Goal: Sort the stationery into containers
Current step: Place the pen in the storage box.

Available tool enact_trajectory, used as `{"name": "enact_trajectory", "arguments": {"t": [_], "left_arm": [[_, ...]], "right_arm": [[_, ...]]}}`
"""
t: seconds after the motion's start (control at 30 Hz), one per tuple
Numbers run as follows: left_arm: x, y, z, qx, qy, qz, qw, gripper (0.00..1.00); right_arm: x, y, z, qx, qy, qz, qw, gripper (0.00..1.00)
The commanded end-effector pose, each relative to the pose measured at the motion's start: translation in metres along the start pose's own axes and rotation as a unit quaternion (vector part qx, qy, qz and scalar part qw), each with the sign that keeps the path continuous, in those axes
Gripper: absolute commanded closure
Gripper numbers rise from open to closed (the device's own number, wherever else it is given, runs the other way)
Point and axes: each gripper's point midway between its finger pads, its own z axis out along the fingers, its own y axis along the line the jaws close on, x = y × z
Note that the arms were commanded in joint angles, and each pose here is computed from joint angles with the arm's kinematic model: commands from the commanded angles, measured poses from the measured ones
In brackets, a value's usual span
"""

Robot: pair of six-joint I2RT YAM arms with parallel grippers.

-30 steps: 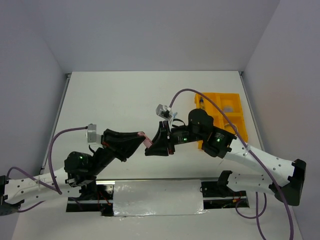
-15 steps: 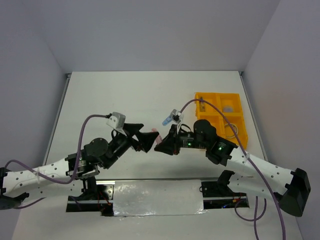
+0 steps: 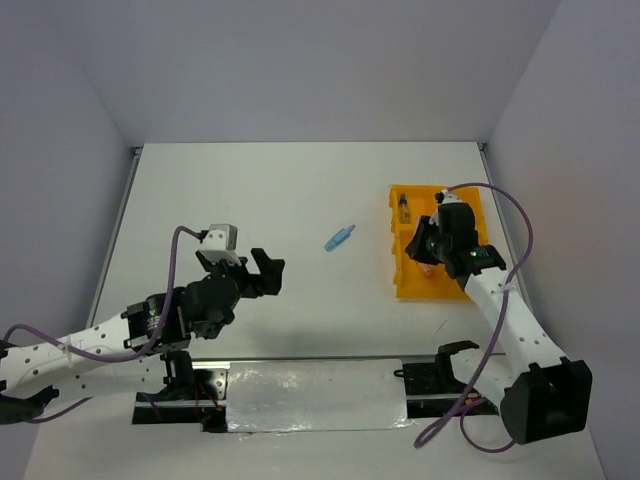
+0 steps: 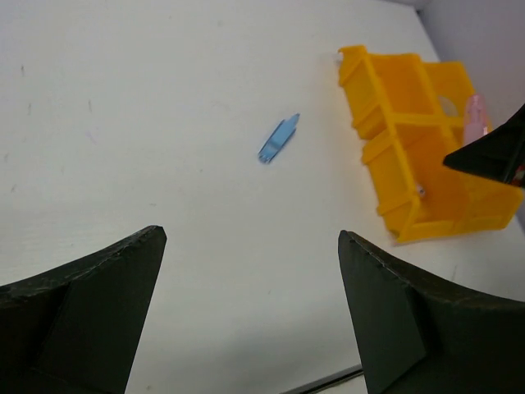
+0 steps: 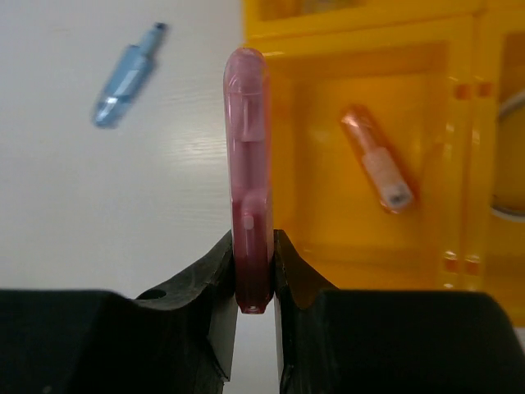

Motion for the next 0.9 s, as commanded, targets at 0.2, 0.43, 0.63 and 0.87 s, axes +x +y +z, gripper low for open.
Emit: {"name": "enact_trajectory", "arguments": {"t": [0.2,0.43,0.63,0.87], "left_arm": [[0.029,0.035,-0.001,-0.033,0.039,0.038,0.998,0.01],[0.045,0.036,0.015,-0.044,0.081,0.066,0.994,0.01],[0.059,0.031,0.028,-0.042,0.108,0.088,0.989,0.01],[0.068,0.039,0.046,-0.052,0.144,0.088,0.984,0.01]], "right_arm": [[-0.002,-0.053,0.014,0.109,0.052,0.001,0.993,0.95],[0.007,-0.056,0.033,0.111,0.086,0.002,0.99,0.86],[0.011,-0.057,0.033,0.112,0.09,0.007,0.99,0.62],[0.012,-0.049,0.03,0.093,0.095,0.014,0.991,0.36]]}}
